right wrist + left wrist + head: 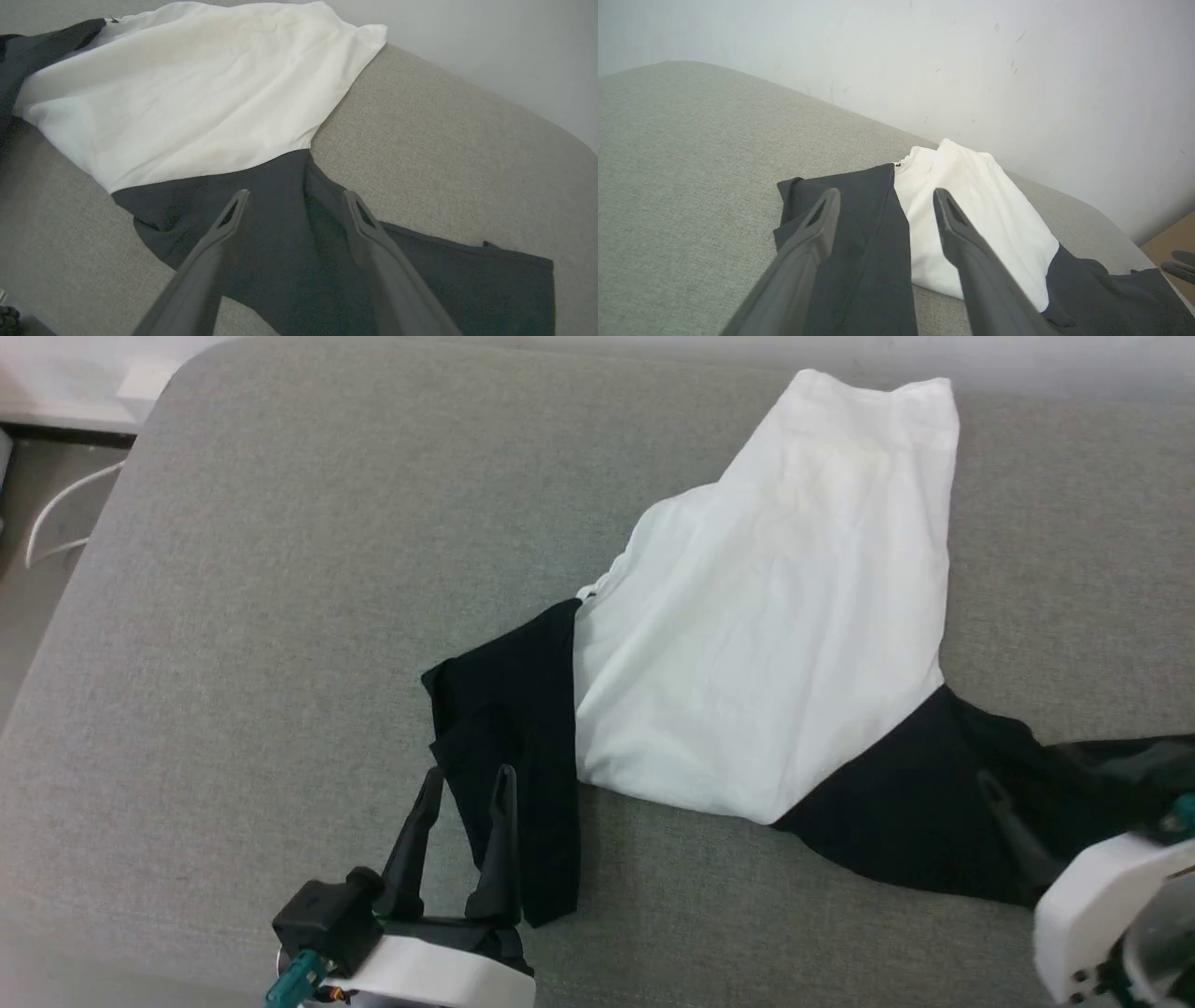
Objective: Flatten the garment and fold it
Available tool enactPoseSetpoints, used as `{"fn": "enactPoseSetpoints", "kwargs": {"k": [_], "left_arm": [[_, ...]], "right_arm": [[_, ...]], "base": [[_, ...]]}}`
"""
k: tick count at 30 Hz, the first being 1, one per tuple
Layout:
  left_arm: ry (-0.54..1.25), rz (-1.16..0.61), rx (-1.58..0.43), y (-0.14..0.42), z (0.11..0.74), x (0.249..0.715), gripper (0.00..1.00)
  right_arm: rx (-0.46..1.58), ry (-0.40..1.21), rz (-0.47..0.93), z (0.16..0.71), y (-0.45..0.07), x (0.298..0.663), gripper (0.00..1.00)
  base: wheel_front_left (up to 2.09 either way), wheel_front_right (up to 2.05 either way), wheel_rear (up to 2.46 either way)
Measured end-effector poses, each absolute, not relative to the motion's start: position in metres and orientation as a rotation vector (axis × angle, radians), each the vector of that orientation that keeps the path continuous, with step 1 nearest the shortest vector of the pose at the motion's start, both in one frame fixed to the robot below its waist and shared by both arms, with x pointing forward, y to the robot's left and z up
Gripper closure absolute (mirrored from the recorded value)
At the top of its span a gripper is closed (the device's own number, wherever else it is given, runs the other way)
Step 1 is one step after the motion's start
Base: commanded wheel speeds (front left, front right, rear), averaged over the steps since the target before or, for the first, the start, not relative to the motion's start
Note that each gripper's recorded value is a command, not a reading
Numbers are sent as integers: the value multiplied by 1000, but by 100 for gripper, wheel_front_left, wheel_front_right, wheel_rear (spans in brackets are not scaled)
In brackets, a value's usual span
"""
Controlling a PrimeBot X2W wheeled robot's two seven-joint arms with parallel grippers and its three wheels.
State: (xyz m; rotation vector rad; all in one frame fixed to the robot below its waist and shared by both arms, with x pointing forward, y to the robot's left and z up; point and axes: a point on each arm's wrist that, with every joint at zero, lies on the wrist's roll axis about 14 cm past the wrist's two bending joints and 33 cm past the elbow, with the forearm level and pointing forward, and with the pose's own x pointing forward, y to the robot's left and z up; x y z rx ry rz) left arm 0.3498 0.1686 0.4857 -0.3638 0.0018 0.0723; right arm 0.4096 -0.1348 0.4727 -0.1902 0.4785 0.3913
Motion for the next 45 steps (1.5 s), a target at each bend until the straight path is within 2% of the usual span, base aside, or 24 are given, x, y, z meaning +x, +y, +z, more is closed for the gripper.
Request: {"fn": "enactPoseSetpoints", "kwargs": {"k": [4, 10, 19, 20, 21, 26, 32, 36, 39, 43, 45], "left_arm": [[-1, 57, -364, 165, 487, 350, 0], [8, 68, -362, 169, 484, 345, 0], [12, 115, -360, 181, 482, 336, 0], [11, 121, -362, 182, 482, 335, 0], [10, 126, -362, 183, 482, 334, 0], [-4, 156, -361, 192, 486, 331, 0], [3, 137, -370, 185, 484, 333, 0], [3, 113, -385, 178, 485, 335, 0], [4, 105, -388, 176, 485, 335, 0], [14, 107, -393, 175, 482, 333, 0], [20, 114, -395, 177, 480, 332, 0]], "right_arm": [[-244, 457, 456, 456, -118, 398, 0], [-308, 570, 582, 409, -93, 378, 0], [-388, 624, 665, 379, -72, 388, 0], [-396, 628, 671, 377, -70, 388, 9], [-404, 634, 678, 374, -68, 389, 100], [-327, 652, 688, 381, -55, 390, 100], [-60, 628, 602, 432, -60, 412, 100], [21, 538, 458, 481, -101, 446, 100], [87, 500, 296, 502, -150, 468, 100], [114, 580, 99, 487, -206, 472, 100], [41, 621, 36, 475, -225, 471, 97]], "base": [[0, 0, 0], [0, 0, 0], [0, 0, 0], [0, 0, 0], [0, 0, 0], [0, 0, 0], [0, 0, 0], [0, 0, 0], [0, 0, 0], [0, 0, 0], [0, 0, 0]]}}
